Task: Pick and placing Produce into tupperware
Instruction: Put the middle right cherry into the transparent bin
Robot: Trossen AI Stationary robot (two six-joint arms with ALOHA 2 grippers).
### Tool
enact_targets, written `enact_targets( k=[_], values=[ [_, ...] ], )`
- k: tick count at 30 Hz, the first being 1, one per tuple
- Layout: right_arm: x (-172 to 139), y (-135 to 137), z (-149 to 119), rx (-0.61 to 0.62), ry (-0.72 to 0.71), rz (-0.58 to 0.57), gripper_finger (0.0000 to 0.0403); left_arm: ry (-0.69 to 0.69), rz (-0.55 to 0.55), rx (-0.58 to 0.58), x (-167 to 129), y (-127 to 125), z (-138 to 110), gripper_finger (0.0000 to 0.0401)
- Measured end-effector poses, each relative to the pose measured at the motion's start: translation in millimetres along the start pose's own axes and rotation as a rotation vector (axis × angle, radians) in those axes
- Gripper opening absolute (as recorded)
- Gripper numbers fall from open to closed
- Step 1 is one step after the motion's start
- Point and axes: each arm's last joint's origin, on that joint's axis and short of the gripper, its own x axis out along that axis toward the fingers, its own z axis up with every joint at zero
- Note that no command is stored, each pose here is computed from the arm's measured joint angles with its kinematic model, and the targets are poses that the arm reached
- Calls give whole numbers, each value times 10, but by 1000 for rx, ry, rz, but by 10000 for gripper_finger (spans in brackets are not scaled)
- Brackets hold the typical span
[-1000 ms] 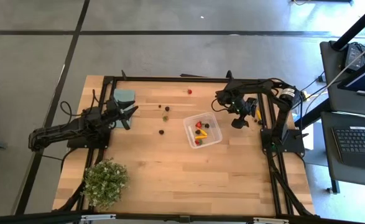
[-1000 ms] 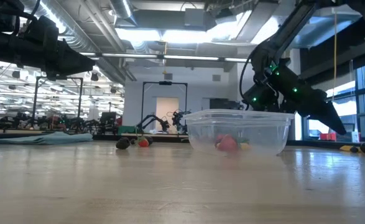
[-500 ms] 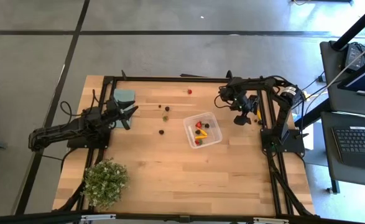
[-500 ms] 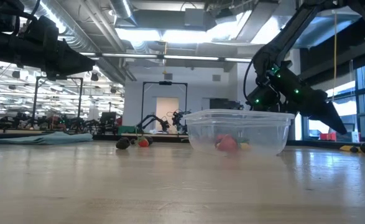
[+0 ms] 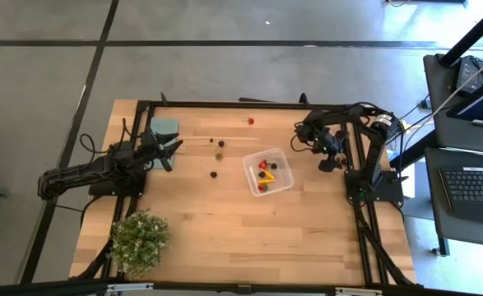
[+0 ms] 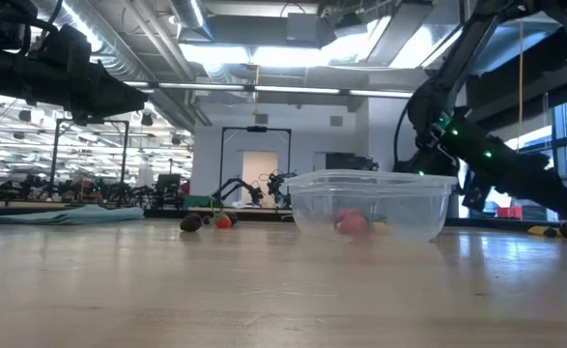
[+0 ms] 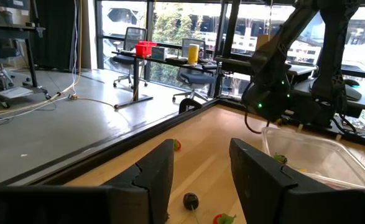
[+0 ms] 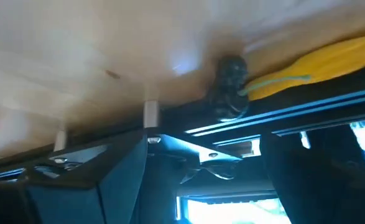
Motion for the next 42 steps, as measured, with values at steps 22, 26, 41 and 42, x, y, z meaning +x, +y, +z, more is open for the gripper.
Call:
enact_targets(
  k=[22, 26, 41, 42],
  values=[
    [47, -13, 79, 28, -77, -71, 311, -1, 5, -1, 0, 1, 0, 149],
    [57, -11, 80, 26, -77, -71, 311, 0, 6, -1, 0, 2, -1, 149],
    [58, 3, 80, 17, -78, -28, 276, -1, 5, -3, 0, 1, 0, 149],
    [58, 3, 80, 17, -78, -27, 274, -1, 5, -3, 0, 1, 0, 149]
  ],
)
